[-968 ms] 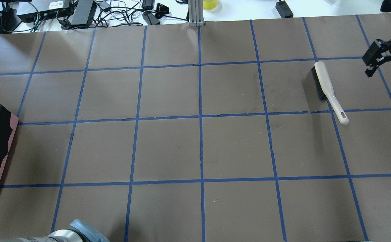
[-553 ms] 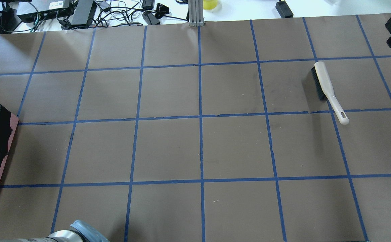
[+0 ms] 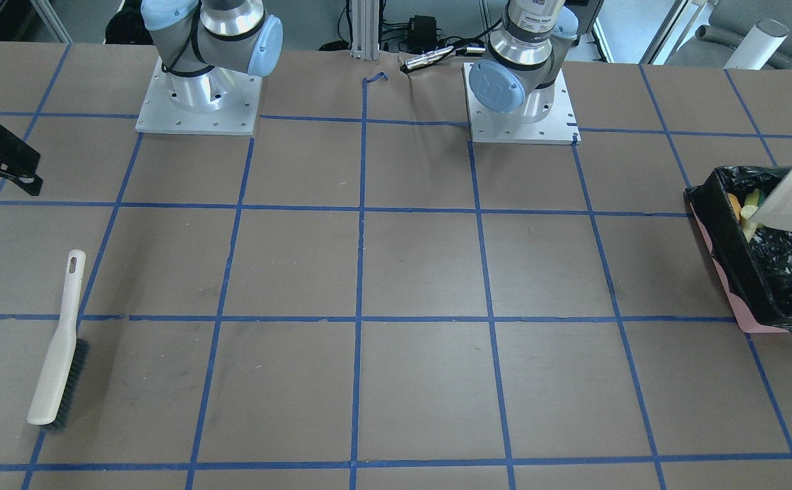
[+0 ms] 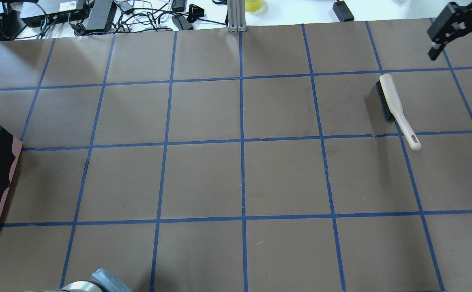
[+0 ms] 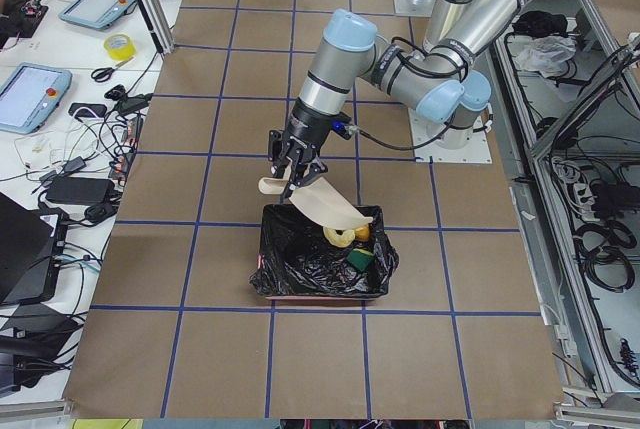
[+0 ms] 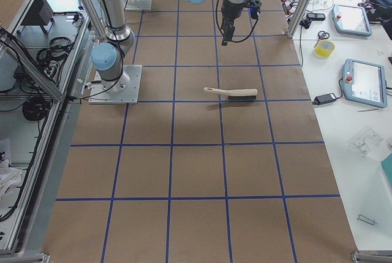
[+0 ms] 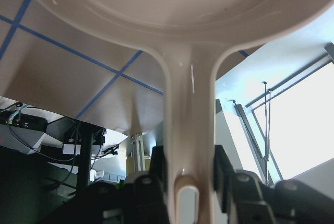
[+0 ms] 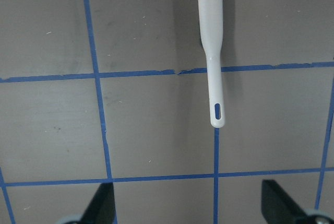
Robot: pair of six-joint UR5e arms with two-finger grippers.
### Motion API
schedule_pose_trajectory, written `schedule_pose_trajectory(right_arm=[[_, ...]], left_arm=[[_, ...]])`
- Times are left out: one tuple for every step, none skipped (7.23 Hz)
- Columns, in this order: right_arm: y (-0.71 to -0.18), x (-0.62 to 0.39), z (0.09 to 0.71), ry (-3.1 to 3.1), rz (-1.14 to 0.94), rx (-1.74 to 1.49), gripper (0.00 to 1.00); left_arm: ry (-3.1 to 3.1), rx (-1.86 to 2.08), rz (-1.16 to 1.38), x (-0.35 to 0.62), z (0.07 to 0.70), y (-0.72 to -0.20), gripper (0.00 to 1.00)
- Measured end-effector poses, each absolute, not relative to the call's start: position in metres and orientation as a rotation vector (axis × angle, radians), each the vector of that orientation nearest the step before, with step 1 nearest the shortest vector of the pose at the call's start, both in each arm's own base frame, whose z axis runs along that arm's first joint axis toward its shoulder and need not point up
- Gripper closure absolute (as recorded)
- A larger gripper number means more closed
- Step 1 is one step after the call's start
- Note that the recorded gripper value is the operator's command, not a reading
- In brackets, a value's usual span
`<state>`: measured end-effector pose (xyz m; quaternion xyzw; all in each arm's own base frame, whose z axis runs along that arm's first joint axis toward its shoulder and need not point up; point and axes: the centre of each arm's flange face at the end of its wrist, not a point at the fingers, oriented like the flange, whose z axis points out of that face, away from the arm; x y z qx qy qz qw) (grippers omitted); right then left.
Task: Sweep and dump trash into bin
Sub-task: 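Bring the empty dustpan back and lower it onto the table with the left gripper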
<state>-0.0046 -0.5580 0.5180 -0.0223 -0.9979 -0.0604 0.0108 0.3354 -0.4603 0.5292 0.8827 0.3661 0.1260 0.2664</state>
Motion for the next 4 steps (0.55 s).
schedule_pose_trajectory(right_arm=[[-0.557, 0.029, 0.517, -3.086, -0.189, -0.097, 0.00], [-0.555, 0.052, 0.519, -3.072, -0.168, -0.110, 0.00], [-0.553, 0.063, 0.523, -3.071, -0.135, -0.108, 0.00], [-0.550, 0.069, 0.527, -3.076, -0.100, -0.107, 0.00]], left_arm=[[1.096, 2.402, 0.189, 0.326, 0.537, -0.468, 1.00], [1.231, 2.395, 0.033, 0.318, 0.539, -0.473, 1.00], [1.358, 2.375, -0.090, 0.309, 0.537, -0.479, 1.00], [1.471, 2.359, -0.182, 0.291, 0.531, -0.492, 1.00]])
